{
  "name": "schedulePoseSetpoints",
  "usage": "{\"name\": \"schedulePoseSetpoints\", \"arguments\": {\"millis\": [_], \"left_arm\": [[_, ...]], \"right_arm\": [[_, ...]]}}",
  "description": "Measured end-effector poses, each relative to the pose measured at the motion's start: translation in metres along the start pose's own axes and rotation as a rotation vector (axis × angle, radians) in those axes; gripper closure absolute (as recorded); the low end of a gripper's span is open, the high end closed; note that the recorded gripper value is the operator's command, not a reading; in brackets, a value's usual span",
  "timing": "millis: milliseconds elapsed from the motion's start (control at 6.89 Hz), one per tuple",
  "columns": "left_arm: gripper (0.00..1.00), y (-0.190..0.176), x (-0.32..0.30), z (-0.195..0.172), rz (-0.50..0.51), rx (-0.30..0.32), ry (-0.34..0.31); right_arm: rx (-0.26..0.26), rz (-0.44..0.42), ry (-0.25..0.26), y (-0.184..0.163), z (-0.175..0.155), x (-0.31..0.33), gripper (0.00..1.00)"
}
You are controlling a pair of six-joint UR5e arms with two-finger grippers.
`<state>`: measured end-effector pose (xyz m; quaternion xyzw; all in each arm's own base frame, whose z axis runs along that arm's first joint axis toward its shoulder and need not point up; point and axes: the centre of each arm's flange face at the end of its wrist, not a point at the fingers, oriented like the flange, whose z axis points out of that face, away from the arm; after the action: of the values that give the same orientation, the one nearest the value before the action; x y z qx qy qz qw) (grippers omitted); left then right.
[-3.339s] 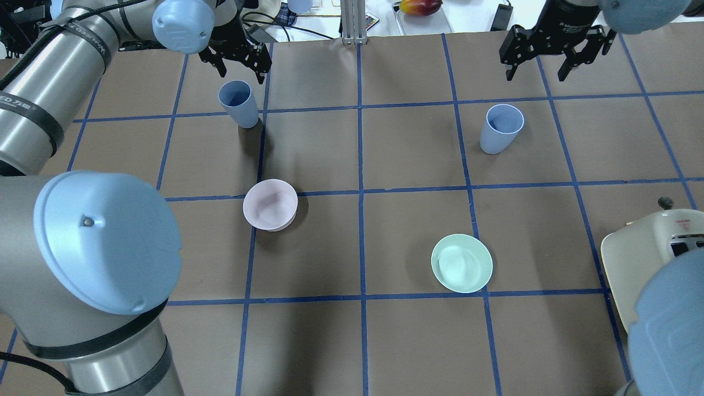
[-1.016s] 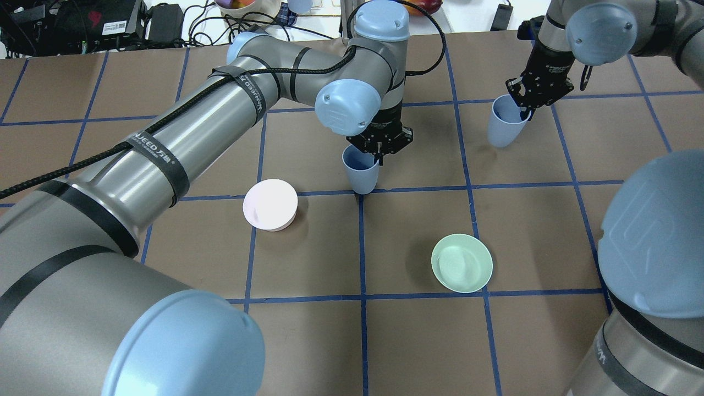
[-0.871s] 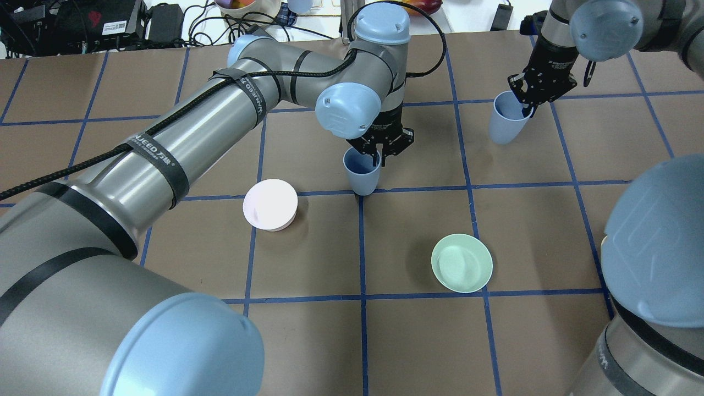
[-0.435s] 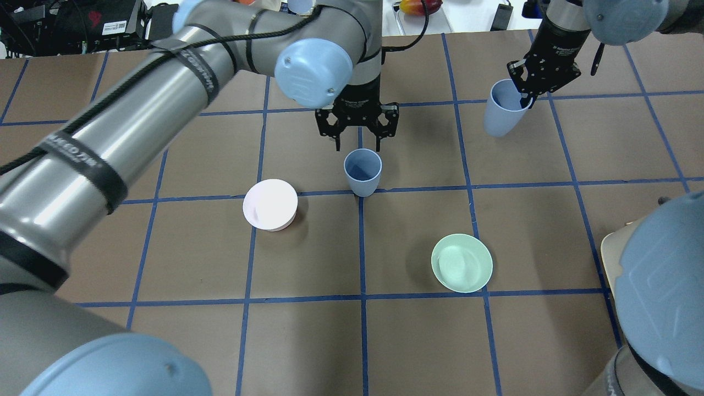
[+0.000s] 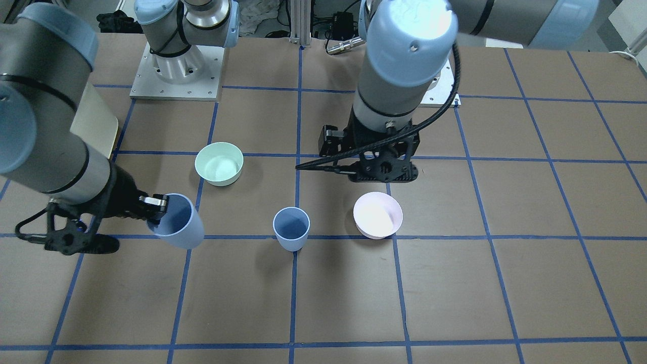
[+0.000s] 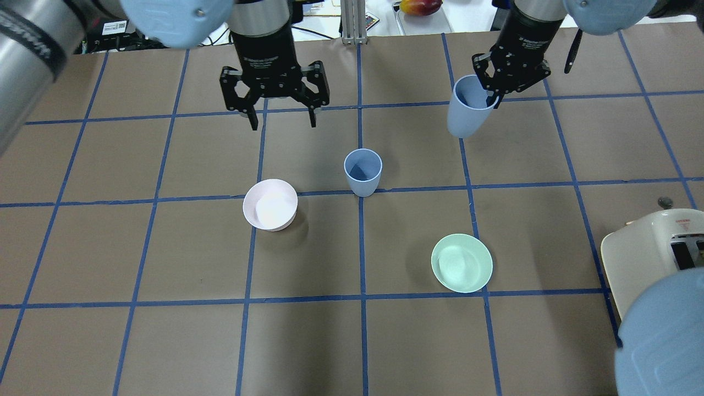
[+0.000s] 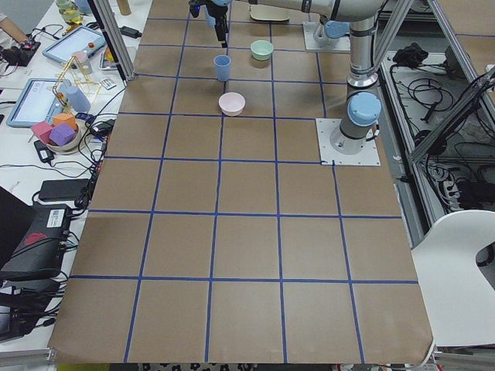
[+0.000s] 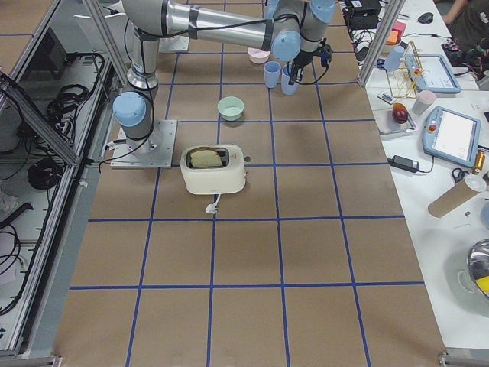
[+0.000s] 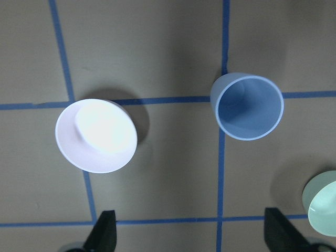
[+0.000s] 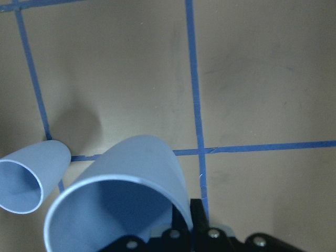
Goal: Stack blue cups with both arms
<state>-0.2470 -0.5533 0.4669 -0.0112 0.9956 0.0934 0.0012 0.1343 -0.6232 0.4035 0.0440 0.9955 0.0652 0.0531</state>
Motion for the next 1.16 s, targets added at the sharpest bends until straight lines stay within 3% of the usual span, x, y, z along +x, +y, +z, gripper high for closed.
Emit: {"name": "schedulePoseSetpoints", "arguments": {"millis": [290, 581, 726, 1161], "left_arm": [[0.0, 0.03, -0.05, -0.01, 0.006, 0.045, 0.021], [0.0, 0.031, -0.071, 0.0, 0.043, 0.257, 0.042], [0.0, 0.03, -0.075, 0.003, 0.05, 0.317, 0.042], [0.0, 0.033, -0.077, 0.006, 0.056, 0.315, 0.039]], "right_arm": [[-0.003, 0.005, 0.011, 0.037, 0.007, -0.087, 1.0], [0.001, -0.038, 0.013, 0.06, 0.022, -0.143, 1.0], [-0.006, -0.033, 0.016, 0.06, 0.031, -0.152, 1.0], [-0.021, -0.015, 0.022, 0.047, 0.057, -0.158, 1.0]]}}
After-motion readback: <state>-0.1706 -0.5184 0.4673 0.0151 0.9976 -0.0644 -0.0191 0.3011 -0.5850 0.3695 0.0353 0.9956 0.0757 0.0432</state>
